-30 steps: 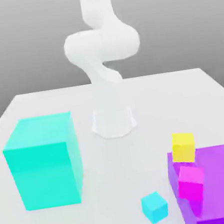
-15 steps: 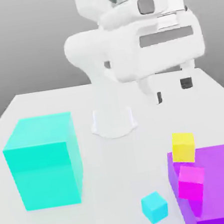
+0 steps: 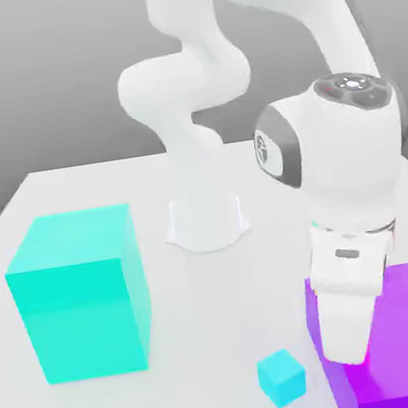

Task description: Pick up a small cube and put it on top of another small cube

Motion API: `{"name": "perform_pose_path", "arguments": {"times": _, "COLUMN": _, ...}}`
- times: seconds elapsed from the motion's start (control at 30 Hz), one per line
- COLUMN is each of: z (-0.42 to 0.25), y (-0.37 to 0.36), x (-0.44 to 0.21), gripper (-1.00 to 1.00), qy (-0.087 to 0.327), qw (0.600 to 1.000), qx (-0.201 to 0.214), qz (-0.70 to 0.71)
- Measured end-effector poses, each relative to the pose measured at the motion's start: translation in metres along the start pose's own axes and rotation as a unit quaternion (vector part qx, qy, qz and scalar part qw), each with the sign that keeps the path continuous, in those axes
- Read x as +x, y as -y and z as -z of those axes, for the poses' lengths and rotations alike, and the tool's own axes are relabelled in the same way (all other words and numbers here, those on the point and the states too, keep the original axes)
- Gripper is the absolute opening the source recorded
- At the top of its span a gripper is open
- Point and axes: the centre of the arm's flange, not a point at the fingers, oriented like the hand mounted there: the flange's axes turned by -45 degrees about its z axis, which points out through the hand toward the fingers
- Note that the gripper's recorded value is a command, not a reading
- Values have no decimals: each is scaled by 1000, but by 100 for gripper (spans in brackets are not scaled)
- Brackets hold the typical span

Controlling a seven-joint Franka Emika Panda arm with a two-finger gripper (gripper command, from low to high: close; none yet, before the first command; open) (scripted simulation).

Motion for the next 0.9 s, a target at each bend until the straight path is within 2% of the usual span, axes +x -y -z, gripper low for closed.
{"name": "perform_pose_path", "arguments": {"times": 0.07, "z": -1, "y": 0, "x": 0, "gripper": -100, "qy": 0, "qw": 1000, "qx": 0, "qz": 1}}
{"name": "perform_pose_path", "arguments": {"times": 0.2, "z": 49, "y": -2, "x": -3, "gripper": -100, "qy": 0, "qw": 1000, "qx": 0, "qz": 1}}
{"name": "perform_pose_path", "arguments": {"times": 0.5, "z": 106, "y": -40, "x": -122, "gripper": -100, "qy": 5, "qw": 996, "qx": -3, "qz": 94}}
{"name": "perform_pose_path", "arguments": {"times": 0.9, "z": 152, "y": -32, "x": -290, "gripper": -100, "qy": 8, "qw": 972, "qx": -1, "qz": 233}}
